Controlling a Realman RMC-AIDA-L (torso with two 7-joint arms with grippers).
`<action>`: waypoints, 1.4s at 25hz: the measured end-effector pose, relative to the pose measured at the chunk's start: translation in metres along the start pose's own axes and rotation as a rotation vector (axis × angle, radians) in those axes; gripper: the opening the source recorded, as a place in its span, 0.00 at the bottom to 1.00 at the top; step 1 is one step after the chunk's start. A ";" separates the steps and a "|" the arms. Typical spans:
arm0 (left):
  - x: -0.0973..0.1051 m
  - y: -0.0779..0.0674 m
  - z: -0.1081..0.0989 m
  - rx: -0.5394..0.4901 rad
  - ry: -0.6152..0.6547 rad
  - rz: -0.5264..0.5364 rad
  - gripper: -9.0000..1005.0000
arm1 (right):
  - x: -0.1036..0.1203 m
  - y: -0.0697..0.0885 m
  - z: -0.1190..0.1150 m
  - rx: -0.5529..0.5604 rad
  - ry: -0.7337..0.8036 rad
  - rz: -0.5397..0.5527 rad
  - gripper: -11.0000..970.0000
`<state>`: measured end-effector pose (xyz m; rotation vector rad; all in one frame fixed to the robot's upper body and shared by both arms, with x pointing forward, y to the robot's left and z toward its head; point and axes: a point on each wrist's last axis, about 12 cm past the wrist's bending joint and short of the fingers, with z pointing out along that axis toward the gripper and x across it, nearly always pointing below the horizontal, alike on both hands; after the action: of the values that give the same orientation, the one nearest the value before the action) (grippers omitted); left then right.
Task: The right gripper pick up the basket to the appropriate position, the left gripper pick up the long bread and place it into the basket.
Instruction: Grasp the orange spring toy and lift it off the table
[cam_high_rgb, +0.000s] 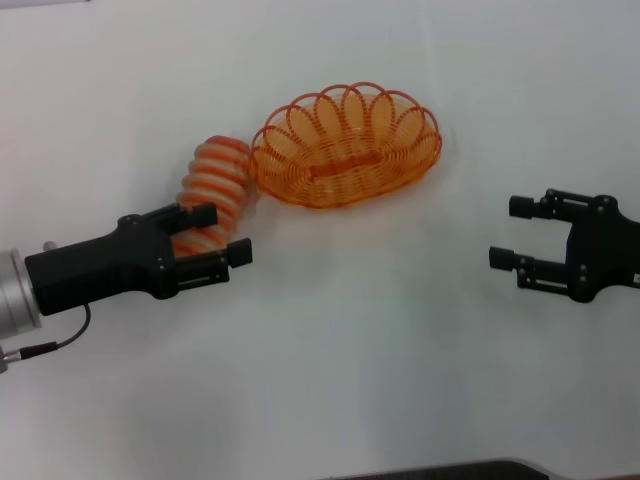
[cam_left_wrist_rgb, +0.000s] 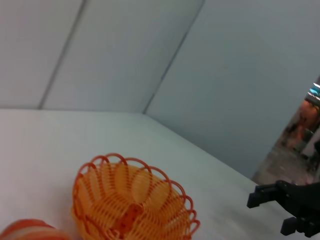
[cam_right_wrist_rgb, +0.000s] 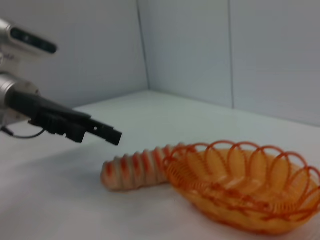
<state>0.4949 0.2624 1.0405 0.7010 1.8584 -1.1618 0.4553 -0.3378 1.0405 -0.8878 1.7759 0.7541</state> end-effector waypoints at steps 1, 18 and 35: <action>0.000 0.000 0.001 0.005 0.008 0.002 0.87 | 0.000 0.000 -0.001 -0.007 0.011 -0.003 0.75; -0.019 0.016 -0.011 -0.137 -0.010 0.003 0.85 | -0.001 -0.003 -0.004 -0.002 0.016 -0.010 0.74; -0.104 0.049 -0.027 -0.438 0.055 -0.309 0.85 | -0.010 -0.012 -0.003 0.036 -0.038 -0.006 0.74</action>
<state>0.5776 0.3039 1.1145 0.2058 2.2243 -0.8743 0.4663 -0.3445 1.0502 -0.8494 1.7478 0.7278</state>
